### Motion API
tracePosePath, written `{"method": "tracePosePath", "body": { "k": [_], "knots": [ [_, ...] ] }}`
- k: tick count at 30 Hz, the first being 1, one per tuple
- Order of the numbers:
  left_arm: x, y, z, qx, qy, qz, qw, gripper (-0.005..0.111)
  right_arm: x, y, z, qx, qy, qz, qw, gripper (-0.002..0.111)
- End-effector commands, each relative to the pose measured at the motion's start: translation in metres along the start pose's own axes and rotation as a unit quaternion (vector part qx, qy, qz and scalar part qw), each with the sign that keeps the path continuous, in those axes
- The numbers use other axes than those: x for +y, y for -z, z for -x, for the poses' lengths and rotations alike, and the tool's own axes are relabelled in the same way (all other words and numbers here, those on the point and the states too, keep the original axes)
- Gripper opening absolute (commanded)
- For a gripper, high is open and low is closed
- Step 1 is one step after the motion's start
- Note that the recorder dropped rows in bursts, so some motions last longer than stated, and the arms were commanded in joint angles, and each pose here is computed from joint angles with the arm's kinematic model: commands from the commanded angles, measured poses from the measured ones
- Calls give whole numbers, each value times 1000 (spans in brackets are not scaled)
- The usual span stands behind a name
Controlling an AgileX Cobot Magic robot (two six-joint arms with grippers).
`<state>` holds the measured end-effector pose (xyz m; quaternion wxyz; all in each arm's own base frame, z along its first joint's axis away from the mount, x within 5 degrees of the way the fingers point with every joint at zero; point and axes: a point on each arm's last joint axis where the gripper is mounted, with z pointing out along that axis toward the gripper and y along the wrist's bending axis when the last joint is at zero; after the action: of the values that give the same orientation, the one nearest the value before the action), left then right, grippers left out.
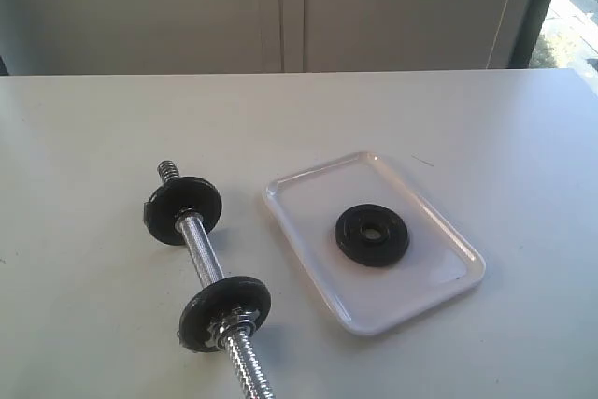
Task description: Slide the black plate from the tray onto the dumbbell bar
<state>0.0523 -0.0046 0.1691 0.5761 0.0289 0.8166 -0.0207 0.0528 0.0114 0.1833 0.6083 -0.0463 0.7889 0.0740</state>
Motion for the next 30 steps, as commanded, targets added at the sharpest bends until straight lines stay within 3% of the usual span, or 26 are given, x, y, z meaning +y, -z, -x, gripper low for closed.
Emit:
{"method": "tracePosePath", "body": {
  "k": [1,18,25,27,28,30],
  "knots": [
    [0,0,-1,-1,0,-3,1000,0,0,0,0,-4,6,1,1000,0],
    [0,0,2,-17,-10,-2,1000,0,0,0,0,-4,6,1,1000,0],
    [1,1,15,-87,-12,3,996,0,0,0,0,-4,6,1,1000,0],
    [1,4,25,-145,-12,8,989,0,0,0,0,-4,6,1,1000,0],
    [2,6,32,-183,-2,9,983,0,0,0,0,-4,6,1,1000,0],
    [2,11,43,-253,84,-9,964,0,0,0,0,-4,6,1,1000,0]
  ]
}}
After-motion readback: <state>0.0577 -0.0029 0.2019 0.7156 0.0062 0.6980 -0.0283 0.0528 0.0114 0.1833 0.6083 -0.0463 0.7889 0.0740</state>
